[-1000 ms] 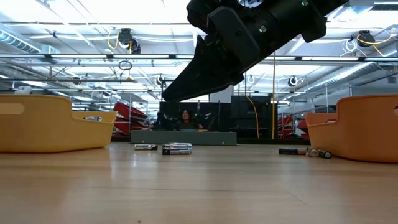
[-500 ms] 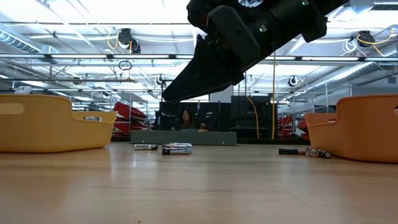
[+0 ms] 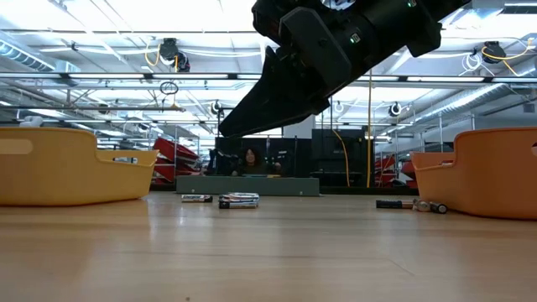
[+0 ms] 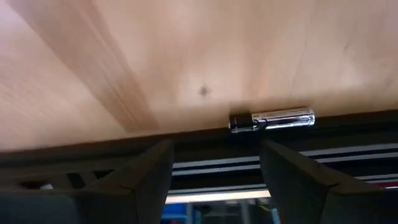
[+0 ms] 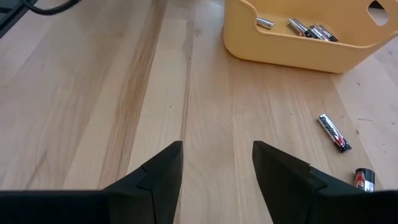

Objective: Sort batteries
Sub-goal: Put the silver battery into the yellow bin

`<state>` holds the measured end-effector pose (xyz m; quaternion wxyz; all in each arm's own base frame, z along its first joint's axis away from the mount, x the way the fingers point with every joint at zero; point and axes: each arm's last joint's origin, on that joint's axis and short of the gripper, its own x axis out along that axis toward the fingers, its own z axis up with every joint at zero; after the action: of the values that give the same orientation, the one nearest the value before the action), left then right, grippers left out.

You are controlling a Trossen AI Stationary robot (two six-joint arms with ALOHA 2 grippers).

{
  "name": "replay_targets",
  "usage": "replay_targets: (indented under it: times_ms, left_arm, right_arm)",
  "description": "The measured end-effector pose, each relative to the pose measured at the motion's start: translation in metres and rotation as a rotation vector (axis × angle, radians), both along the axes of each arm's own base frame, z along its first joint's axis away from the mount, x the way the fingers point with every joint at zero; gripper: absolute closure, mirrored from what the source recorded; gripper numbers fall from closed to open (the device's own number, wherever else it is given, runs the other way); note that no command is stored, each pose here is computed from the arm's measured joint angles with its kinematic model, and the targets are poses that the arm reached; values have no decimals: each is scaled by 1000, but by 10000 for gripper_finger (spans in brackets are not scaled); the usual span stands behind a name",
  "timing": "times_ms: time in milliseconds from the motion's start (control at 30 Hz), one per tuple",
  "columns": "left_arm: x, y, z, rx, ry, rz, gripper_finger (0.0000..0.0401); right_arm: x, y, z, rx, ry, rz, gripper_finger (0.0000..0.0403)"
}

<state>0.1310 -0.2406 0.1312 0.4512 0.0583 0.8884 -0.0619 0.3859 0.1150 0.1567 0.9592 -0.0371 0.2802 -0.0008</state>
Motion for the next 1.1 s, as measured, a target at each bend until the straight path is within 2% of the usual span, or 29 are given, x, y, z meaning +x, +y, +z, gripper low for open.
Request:
replay_targets:
  times_ms: [200,433,633,967,1033,1100]
  left_arm:
    - [-2,1,-1,-5,-37,-91,158]
    - [-6,-4,-1,-75,-51,-209,158]
    - [-5,-7,-4,-99,-84,-200,157]
    - [-4,-7,-4,-63,-116,-177,157]
    - [-5,-5,-3,-40,-106,-178,157]
    - [-5,1,0,28,-59,-138,157]
  right_arm:
    - [0,0,0,0,0,0,218]
    - [0,0,0,0,0,0,218]
    - [0,0,0,0,0,0,218]
    - [0,0,0,0,0,0,218]
    - [0,0,0,0,0,0,218]
    - [0,0,0,1,0,-1,218]
